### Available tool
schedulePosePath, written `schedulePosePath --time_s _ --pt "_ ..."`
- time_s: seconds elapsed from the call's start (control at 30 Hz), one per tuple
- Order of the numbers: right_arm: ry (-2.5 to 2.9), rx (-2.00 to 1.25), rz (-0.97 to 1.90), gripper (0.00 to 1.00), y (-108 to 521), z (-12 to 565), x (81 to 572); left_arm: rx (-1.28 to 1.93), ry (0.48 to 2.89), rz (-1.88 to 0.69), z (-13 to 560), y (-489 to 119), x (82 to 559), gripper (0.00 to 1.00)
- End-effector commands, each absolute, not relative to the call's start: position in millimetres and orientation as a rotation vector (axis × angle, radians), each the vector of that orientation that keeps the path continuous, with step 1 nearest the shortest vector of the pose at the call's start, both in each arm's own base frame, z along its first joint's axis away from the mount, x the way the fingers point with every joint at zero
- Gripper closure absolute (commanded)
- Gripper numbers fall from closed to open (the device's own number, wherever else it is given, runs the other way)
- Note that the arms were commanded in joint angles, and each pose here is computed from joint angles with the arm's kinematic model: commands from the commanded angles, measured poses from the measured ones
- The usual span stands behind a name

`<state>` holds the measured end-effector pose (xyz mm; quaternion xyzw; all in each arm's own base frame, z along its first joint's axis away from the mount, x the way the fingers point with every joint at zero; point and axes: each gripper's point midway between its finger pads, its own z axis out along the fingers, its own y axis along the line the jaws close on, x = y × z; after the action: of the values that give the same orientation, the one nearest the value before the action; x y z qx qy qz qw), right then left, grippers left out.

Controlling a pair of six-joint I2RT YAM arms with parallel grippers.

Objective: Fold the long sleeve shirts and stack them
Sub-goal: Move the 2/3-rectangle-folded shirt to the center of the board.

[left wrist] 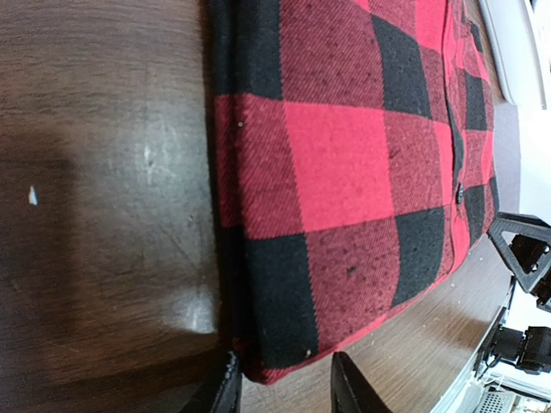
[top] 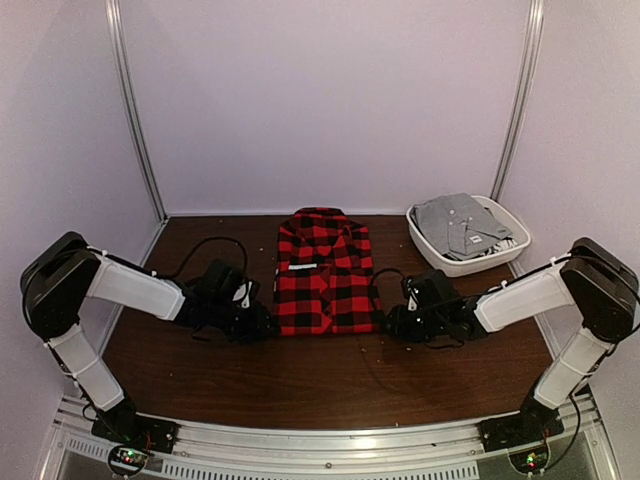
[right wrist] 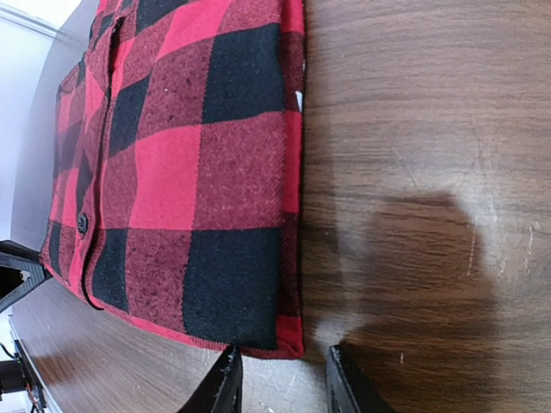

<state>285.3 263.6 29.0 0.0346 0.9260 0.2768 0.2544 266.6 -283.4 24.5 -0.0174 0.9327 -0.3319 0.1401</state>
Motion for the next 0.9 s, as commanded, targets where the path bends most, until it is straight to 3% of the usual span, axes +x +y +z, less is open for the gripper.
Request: schedulePosePath --time_s 0.0,0.57,0.73,0.87 --pt "2.527 0.102 0.678 0.66 261.5 21.0 286.7 -0.053 2.715 -0.918 14.2 -283.7 266.1 0.64" --pt "2.522 0.053 0.659 0.71 272.0 20.3 286.4 -0.026 2.714 -0.869 14.7 -284.5 269.9 0.74" --pt "2.512 0.035 0.671 0.79 275.3 19.6 286.2 -0.015 2.713 -0.870 14.6 -287.5 270.8 0.80" --pt "2.499 0.019 0.679 0.91 278.8 22.3 287.0 -0.006 2.706 -0.870 16.7 -289.2 272.4 0.92"
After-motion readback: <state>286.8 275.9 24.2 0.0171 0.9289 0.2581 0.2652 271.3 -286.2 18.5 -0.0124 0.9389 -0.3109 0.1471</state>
